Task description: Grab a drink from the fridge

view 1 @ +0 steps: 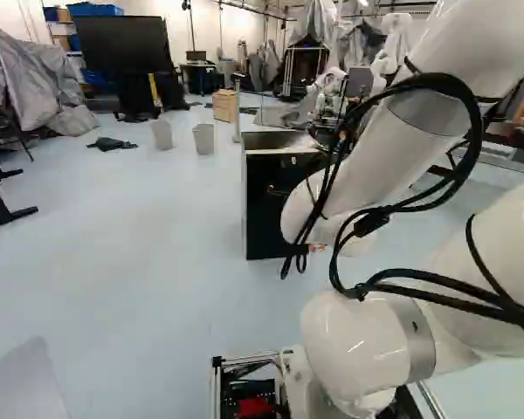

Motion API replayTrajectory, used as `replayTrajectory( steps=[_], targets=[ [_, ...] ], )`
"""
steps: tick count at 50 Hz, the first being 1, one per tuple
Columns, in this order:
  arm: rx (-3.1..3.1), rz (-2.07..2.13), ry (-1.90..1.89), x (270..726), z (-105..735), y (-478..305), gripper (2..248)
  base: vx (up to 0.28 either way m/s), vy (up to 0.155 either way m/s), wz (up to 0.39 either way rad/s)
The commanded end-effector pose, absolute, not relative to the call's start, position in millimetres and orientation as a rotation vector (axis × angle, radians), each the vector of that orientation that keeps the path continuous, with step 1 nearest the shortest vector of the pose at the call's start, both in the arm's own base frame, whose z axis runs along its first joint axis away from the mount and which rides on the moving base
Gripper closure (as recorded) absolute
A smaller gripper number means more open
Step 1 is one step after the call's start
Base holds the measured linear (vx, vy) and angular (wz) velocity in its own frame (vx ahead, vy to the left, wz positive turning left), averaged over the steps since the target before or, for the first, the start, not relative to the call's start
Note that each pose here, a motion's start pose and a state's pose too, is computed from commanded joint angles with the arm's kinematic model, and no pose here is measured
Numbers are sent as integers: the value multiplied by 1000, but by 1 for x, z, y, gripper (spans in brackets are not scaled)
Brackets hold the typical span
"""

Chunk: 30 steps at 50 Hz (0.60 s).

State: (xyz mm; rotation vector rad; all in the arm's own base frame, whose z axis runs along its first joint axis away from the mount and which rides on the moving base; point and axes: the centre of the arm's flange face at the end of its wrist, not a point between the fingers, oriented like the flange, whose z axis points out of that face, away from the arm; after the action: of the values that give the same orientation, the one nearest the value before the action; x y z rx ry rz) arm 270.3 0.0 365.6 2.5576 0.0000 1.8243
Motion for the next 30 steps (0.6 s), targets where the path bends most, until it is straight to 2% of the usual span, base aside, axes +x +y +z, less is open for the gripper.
replayTrajectory(
  steps=[18, 30],
  targets=[
    [2558, 1824, 0, 271, 366, 0, 3, 49, 20, -10],
    [2558, 1824, 0, 271, 366, 0, 3, 106, 58, -25]
  ],
)
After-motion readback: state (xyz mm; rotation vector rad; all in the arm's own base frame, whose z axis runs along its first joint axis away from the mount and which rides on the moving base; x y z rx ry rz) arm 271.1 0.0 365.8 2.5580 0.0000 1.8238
